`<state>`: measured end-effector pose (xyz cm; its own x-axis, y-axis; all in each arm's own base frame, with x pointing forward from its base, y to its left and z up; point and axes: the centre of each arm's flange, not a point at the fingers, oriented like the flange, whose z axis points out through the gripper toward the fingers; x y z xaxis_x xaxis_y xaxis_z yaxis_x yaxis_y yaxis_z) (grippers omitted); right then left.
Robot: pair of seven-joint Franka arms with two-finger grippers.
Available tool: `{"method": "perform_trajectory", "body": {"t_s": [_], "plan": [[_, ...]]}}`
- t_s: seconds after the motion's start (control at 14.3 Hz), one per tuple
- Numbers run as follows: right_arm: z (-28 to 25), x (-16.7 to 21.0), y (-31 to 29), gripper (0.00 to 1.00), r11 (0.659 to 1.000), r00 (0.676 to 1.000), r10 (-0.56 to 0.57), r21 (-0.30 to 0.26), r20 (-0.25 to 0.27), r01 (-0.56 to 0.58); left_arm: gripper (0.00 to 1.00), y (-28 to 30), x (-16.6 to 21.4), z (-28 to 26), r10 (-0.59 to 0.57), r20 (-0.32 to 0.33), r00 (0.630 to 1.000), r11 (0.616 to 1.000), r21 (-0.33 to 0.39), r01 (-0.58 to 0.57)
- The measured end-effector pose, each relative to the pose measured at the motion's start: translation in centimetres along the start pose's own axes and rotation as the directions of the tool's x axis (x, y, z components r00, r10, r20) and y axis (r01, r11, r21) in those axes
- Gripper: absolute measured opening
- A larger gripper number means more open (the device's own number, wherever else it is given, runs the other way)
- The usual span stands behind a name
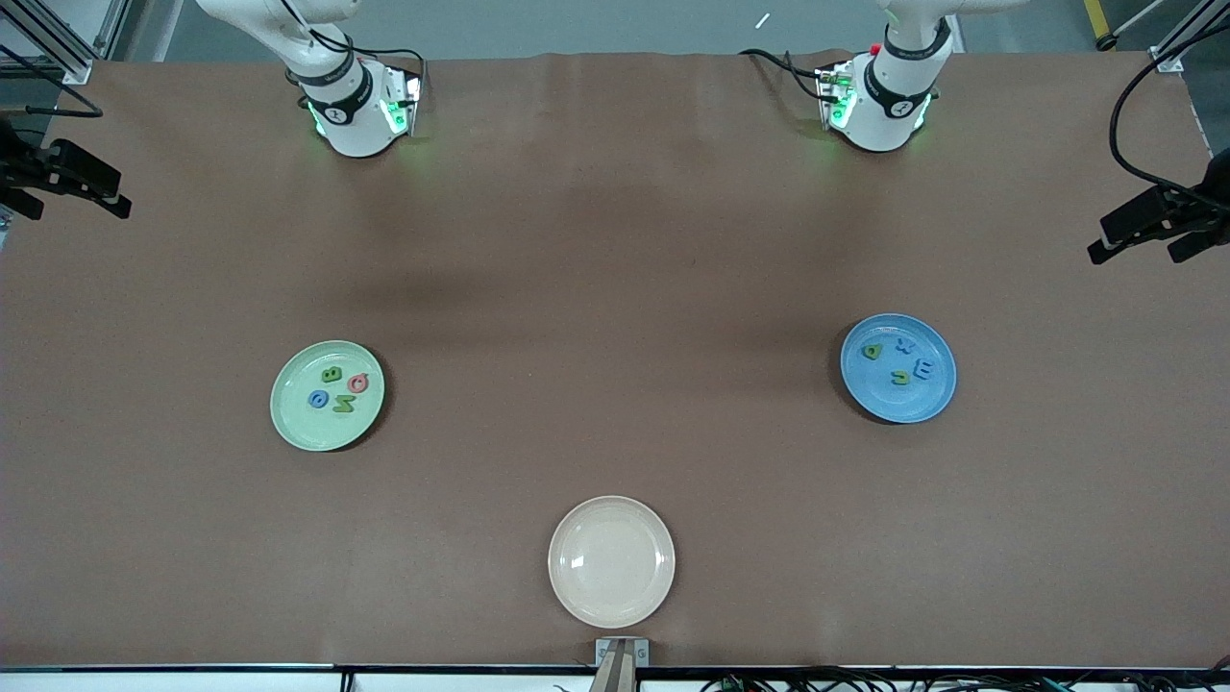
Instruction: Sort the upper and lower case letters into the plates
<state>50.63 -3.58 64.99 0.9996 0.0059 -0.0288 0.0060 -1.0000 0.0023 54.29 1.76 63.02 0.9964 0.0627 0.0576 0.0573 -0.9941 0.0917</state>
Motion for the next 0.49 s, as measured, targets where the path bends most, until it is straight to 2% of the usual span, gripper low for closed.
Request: {"method": "perform_trajectory", "body": {"t_s": [0.49], "plan": [[0.5, 0.3, 0.2, 1.00, 1.000, 1.000, 0.003, 0.000, 0.004, -0.003, 1.00, 1.4, -1.1, -1.5, 0.020, 0.002, 1.000, 1.000, 0.009, -0.020]]}}
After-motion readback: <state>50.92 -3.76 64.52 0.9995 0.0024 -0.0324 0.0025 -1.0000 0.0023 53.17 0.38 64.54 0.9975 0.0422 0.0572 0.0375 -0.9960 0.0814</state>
